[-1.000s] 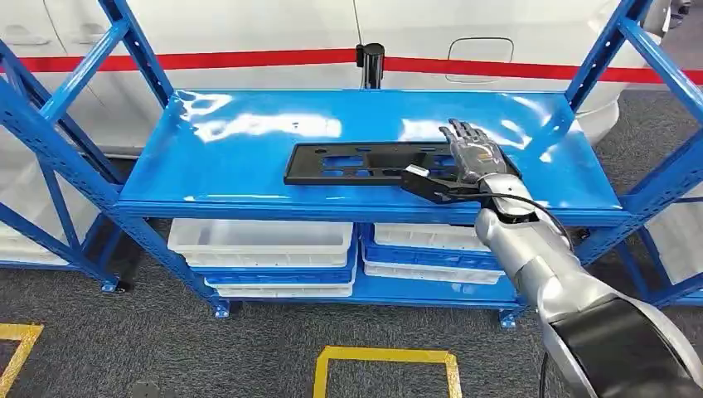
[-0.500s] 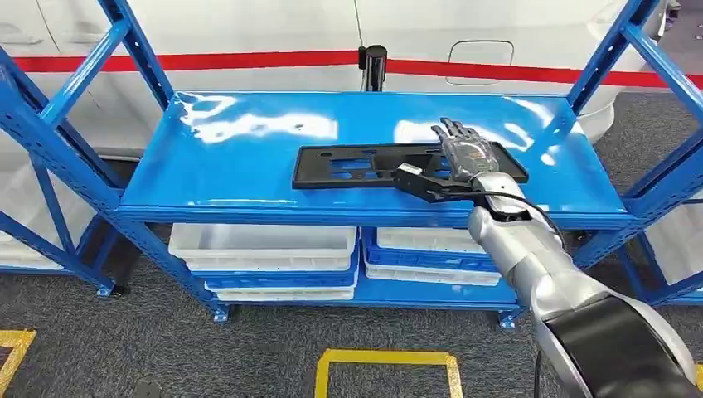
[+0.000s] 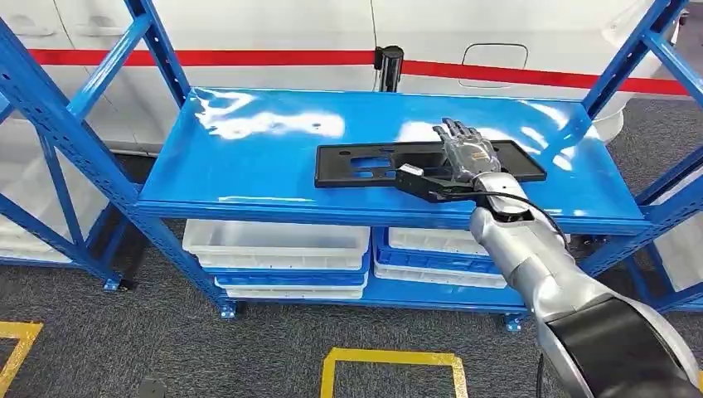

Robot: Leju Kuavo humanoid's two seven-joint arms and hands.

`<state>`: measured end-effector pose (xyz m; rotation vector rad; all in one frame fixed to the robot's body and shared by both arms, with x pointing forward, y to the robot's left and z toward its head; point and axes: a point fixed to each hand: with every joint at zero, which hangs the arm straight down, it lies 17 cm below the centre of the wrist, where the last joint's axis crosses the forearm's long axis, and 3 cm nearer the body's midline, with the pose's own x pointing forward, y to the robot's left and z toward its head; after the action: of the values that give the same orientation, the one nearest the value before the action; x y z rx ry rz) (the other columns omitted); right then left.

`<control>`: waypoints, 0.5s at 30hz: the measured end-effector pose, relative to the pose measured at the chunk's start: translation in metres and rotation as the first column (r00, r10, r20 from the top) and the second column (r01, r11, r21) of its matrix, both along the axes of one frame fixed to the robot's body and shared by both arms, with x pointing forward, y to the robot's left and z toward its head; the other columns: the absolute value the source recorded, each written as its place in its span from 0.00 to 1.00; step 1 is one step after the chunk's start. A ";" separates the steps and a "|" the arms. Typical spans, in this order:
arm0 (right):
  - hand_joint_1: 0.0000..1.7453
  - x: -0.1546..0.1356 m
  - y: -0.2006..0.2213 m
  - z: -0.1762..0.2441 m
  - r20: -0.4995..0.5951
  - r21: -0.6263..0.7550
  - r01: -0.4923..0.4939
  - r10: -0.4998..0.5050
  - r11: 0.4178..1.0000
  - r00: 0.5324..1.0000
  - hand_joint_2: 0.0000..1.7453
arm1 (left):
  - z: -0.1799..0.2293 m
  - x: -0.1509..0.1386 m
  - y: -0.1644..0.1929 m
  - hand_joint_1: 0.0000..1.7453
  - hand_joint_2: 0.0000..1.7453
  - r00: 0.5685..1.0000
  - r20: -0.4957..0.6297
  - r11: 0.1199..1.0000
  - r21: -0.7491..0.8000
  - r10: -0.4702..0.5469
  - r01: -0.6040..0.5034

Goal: Take the parts from the cabinet and place them on the table.

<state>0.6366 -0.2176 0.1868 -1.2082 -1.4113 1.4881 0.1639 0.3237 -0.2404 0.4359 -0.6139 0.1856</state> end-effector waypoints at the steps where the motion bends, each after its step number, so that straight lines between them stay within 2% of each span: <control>1: 0.00 0.000 0.000 0.000 0.000 0.000 0.000 0.000 1.000 1.000 1.00 | 0.000 0.000 -0.001 0.00 1.00 1.000 0.000 1.000 -0.001 -0.001 0.001; 15: 0.00 0.000 -0.002 0.000 0.001 -0.009 0.004 -0.004 1.000 1.000 1.00 | 0.000 0.001 -0.001 0.00 1.00 1.000 -0.001 1.000 0.004 -0.015 0.015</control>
<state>0.6370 -0.2194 0.1870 -1.2162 -1.4038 1.4927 0.1652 0.3223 -0.2401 0.4351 -0.6165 0.1700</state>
